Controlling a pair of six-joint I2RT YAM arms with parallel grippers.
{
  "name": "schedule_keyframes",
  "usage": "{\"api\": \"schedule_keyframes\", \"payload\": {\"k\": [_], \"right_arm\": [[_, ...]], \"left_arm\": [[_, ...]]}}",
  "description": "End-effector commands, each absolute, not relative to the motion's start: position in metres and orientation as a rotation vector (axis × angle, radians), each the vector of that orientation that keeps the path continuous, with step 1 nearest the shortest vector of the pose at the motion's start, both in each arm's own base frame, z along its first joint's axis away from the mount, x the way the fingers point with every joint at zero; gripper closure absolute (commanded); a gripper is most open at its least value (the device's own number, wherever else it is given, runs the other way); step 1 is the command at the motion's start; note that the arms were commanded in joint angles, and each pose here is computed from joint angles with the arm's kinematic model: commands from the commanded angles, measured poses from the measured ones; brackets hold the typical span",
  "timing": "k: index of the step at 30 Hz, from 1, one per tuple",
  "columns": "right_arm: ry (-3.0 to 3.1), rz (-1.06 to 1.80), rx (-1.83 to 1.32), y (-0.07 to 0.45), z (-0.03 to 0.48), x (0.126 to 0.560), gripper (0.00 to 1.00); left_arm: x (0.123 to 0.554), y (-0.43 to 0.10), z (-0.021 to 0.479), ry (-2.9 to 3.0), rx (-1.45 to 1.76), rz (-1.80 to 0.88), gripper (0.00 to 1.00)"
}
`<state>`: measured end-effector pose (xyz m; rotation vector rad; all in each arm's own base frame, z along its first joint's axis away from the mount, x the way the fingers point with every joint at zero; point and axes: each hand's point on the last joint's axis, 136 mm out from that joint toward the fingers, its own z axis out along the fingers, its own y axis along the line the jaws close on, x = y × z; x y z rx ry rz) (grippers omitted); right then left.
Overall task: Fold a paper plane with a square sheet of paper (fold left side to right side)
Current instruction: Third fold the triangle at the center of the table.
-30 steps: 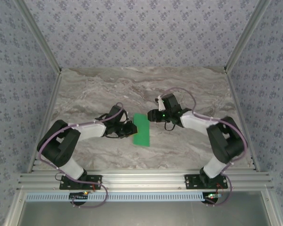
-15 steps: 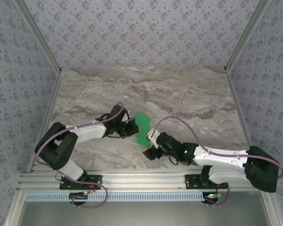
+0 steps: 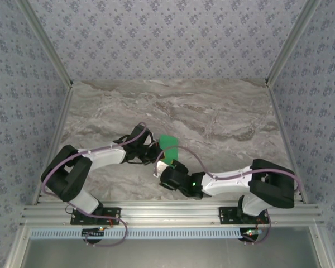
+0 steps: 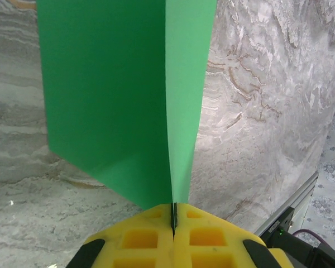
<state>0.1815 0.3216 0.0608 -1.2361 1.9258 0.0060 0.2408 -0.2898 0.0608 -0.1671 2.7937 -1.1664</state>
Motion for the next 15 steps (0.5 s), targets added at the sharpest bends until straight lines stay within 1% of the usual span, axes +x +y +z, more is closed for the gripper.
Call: {"api": "schedule_keyframes", "payload": {"k": [1, 7, 10, 11, 12, 13, 15], "right_arm": [[1.853, -0.059, -1.206, 0.337, 0.074, 0.196, 0.35], [1.838, -0.034, -1.200, 0.341, 0.078, 0.197, 0.50], [1.846, -0.031, -1.210, 0.338, 0.076, 0.195, 0.64], [1.851, -0.028, -1.212, 0.336, 0.076, 0.194, 0.71], [1.852, -0.021, -1.212, 0.336, 0.076, 0.193, 0.75], [1.855, -0.010, -1.219, 0.335, 0.076, 0.191, 0.79], [1.864, 0.002, -1.227, 0.332, 0.077, 0.188, 0.90]], "left_arm": [[0.243, -0.295, 0.077, 2.763, -0.139, -1.182, 0.99], [0.242, -0.292, 0.074, 2.774, -0.144, -1.160, 0.99], [0.242, -0.291, 0.073, 2.777, -0.143, -1.151, 0.99], [0.242, -0.291, 0.073, 2.778, -0.143, -1.148, 0.99], [0.243, -0.291, 0.074, 2.777, -0.141, -1.142, 0.98], [0.243, -0.290, 0.073, 2.781, -0.140, -1.132, 0.96], [0.243, -0.287, 0.072, 2.787, -0.135, -1.109, 0.93]]}}
